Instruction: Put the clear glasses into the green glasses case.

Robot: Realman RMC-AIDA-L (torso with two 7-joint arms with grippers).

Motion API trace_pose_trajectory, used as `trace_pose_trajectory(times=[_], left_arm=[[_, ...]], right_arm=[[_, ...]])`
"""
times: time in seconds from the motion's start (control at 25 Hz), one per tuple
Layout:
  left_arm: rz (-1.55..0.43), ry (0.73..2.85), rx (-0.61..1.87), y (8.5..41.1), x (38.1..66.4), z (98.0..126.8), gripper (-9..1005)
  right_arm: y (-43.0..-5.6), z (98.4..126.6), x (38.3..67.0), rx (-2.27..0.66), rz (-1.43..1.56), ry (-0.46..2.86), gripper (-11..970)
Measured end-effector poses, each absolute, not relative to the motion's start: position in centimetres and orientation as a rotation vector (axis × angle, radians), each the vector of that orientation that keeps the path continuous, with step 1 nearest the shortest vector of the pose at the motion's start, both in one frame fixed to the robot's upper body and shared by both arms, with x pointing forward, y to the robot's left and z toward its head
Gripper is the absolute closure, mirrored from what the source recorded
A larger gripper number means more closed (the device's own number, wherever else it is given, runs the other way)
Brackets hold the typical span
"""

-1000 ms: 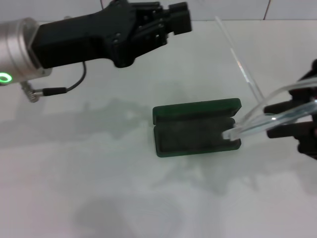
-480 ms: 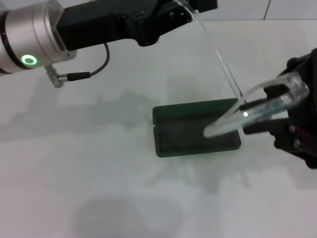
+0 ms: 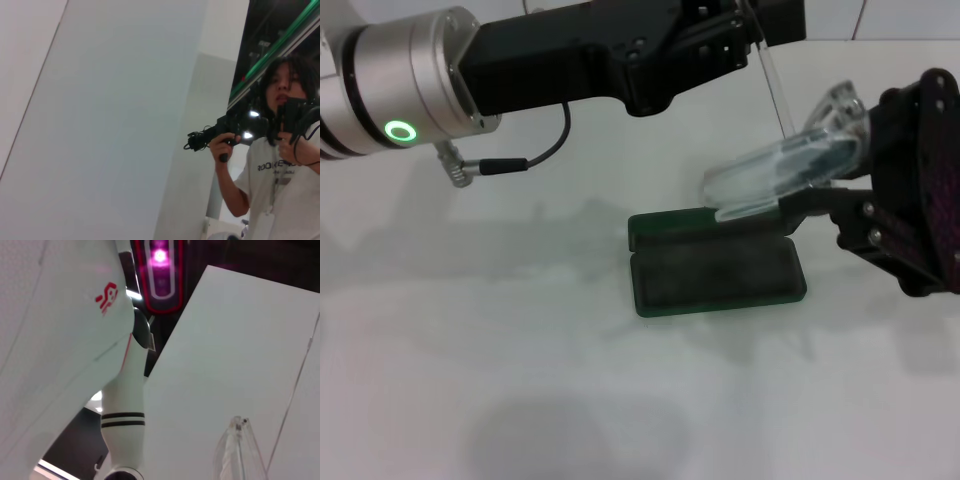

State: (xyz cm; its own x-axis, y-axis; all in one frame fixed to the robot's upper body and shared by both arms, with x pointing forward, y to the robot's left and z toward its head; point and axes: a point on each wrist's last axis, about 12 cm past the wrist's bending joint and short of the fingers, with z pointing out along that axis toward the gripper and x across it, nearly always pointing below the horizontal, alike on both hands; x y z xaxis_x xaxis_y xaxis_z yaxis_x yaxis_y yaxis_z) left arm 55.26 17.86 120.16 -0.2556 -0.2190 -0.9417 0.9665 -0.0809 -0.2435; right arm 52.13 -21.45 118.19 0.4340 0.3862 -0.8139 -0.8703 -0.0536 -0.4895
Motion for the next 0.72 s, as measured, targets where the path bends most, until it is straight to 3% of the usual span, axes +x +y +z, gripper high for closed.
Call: trace_pose_trajectory(times=[0.72], left_arm=[[-1.542,1.145,0.949,17.81,54.67,119.87,853]], right_arm=[[-21.86,118.0,52.37,-1.197,1.068,0.514,887]])
